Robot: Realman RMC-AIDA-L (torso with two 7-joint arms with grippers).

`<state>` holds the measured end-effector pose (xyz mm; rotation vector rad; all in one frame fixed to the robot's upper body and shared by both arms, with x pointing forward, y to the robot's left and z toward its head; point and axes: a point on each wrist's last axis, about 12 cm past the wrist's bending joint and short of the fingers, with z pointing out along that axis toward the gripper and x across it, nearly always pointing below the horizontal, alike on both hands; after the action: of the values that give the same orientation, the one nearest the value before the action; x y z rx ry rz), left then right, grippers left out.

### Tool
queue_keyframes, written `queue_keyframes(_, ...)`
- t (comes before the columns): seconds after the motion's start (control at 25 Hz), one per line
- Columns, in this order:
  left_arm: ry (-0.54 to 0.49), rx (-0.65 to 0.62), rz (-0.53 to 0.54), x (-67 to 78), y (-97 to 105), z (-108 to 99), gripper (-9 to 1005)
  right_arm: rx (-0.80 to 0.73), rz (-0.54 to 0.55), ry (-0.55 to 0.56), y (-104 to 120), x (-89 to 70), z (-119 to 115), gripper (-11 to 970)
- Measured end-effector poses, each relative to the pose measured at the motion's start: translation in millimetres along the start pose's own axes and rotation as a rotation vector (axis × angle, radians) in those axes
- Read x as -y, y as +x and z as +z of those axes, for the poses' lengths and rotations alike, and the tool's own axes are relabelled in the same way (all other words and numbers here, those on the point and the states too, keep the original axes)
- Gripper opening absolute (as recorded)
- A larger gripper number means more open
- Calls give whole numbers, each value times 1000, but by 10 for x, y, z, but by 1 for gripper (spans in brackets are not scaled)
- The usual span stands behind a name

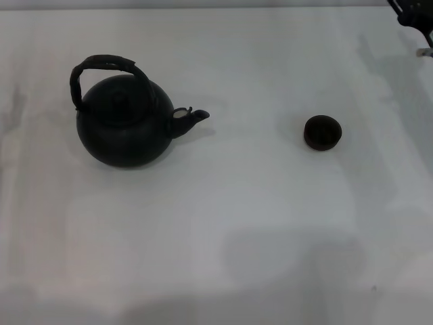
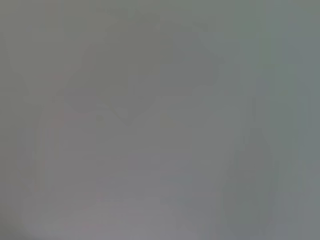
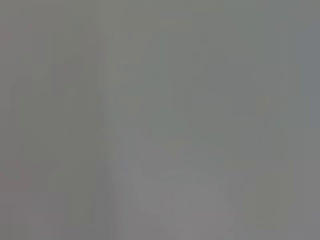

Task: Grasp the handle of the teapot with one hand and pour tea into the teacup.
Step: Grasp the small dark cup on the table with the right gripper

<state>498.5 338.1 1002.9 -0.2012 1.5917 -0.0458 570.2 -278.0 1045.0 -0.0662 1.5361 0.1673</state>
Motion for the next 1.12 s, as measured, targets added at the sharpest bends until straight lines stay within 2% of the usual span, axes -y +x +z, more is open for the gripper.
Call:
queue_keyframes(0.24, -1, -14, 8, 12, -33, 119, 879, -67, -4, 14, -8, -20, 208, 859)
queue_keyframes(0.6, 4, -12, 21, 32, -95, 251, 879, -68, 26, 76, -12, 70, 222, 856)
queue_keyframes(0.92, 5, -63, 29, 98, -99, 406, 879, -77, 35, 92, -2, 89, 224, 854)
queue_keyframes(1.12, -27, -64, 7, 81, -116, 449, 879, -95, 37, 120, 27, 151, 203, 852)
